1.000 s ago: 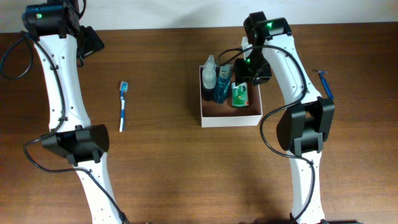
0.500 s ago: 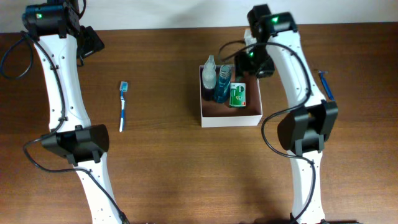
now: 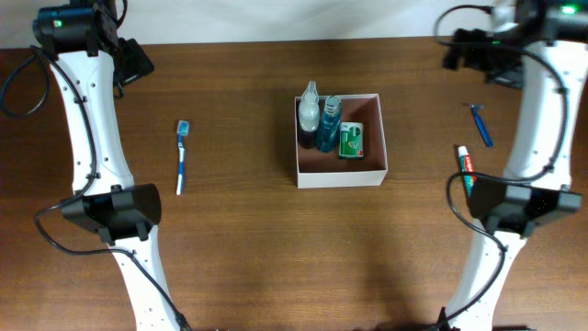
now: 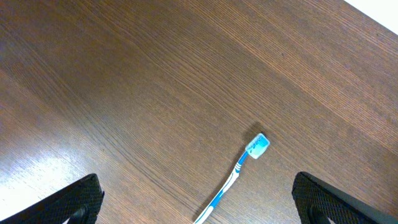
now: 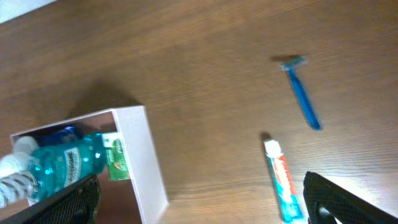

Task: Pack container
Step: 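Withdraw the right gripper and move it over the Colgate toothpaste tube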

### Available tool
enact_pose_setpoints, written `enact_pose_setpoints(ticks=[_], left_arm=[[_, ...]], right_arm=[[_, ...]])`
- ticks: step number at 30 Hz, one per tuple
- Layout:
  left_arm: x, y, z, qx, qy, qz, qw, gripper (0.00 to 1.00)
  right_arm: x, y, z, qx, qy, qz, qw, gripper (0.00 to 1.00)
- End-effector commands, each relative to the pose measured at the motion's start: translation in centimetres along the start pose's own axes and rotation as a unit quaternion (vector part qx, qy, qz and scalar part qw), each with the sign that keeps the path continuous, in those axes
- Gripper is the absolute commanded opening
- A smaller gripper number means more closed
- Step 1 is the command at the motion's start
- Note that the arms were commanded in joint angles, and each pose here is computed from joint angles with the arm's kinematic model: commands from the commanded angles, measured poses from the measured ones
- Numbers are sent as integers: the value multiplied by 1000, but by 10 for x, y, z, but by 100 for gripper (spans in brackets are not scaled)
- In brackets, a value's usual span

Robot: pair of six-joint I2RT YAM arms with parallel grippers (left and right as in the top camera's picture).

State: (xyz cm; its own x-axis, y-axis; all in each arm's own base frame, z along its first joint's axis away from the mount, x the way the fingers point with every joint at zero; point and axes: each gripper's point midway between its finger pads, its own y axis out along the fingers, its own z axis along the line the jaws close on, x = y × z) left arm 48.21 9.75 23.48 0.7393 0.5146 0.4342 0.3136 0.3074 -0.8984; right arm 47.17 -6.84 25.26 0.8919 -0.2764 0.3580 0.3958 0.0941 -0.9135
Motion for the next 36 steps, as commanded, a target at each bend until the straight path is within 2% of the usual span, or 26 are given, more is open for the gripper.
enact_pose_setpoints(ticks=[1, 5, 8, 15, 21, 28, 36], left_arm=[[2, -10, 3, -5, -9, -7, 1000, 99], [2, -10, 3, -5, -9, -7, 1000, 100], [2, -10, 3, -5, -9, -7, 1000, 99], [4, -10, 2, -7, -11, -12, 1000, 99], [4, -10, 2, -8, -11, -12, 1000, 99], [4, -10, 2, -7, -11, -12, 1000, 99], [4, -10, 2, -8, -11, -12, 1000, 99]], right_arm=[[-12, -40, -7, 3, -35, -16, 999, 99], [-53, -62, -50, -44, -12, 23, 999, 99], [-86, -62, -71, -54, 16, 66, 996, 99], [-146, -14, -106, -32, -26, 188, 981, 99], [-136, 22, -120, -35, -26, 166, 985, 99], [-116, 36, -127, -44, -68, 123, 989, 99], [-117, 65, -115, -58, -104, 125, 985, 99]])
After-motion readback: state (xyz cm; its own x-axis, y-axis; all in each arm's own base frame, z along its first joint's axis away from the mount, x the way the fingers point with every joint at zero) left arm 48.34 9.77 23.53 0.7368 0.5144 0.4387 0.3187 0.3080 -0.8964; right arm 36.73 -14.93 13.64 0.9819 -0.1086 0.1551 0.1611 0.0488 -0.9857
